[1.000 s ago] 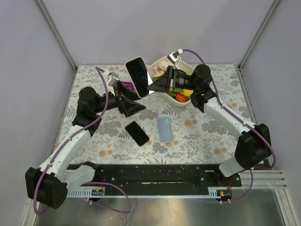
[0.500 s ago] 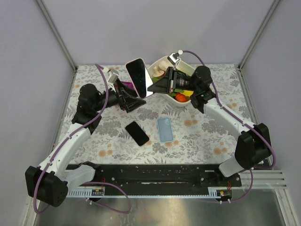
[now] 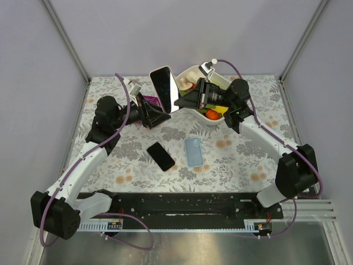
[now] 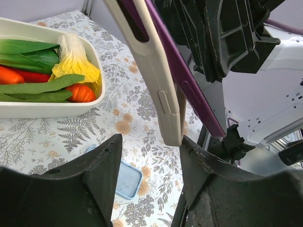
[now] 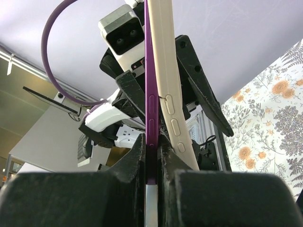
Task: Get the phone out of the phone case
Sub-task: Remove the phone case from the phone.
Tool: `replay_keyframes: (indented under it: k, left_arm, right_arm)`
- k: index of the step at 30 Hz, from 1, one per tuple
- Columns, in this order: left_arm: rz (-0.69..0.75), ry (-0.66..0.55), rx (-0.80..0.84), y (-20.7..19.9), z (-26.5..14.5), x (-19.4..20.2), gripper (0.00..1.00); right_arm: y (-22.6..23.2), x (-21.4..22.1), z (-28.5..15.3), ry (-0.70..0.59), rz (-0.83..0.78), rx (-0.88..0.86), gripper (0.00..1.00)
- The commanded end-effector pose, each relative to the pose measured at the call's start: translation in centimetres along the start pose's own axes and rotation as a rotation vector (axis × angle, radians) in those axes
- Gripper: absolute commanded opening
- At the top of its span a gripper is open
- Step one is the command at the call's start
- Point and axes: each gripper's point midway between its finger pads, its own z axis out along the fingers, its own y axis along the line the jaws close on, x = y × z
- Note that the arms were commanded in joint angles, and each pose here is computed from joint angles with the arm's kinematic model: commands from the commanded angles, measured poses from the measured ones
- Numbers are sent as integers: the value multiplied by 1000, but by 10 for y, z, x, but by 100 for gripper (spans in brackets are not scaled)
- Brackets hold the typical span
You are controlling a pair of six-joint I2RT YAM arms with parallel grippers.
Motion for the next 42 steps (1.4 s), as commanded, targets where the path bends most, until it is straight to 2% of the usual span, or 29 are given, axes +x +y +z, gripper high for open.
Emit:
replay_keyframes:
  k: [1, 7, 20, 22, 27, 29, 38, 42]
  left_arm:
    - [63, -73, -43, 4, 1, -29, 52]
    - [58, -71, -91, 14, 4, -33, 50]
    - [49, -98, 104, -21, 12, -53, 49]
    - [48, -91, 122, -23, 12, -52, 41]
    - [41, -89, 96, -14, 15, -48, 8]
    - [46, -81, 44, -2, 16, -47, 0]
    - [112, -100, -248, 71, -1, -53, 0]
    - [107, -78, -265, 83, -16, -52, 0]
  right_arm:
    - [53, 1, -7, 6, -142, -112, 0]
    - [49, 9, -6, 19, -139, -105, 0]
    - [40, 15, -7, 25, -142, -86, 0]
    - [39, 14, -6, 24, -138, -87, 0]
    - [36, 17, -7, 31, -140, -82, 0]
    - [36, 20, -9, 35, -145, -77, 0]
    - [41, 30, -16, 56, -174, -66, 0]
    - [32, 38, -20, 92, -179, -50, 0]
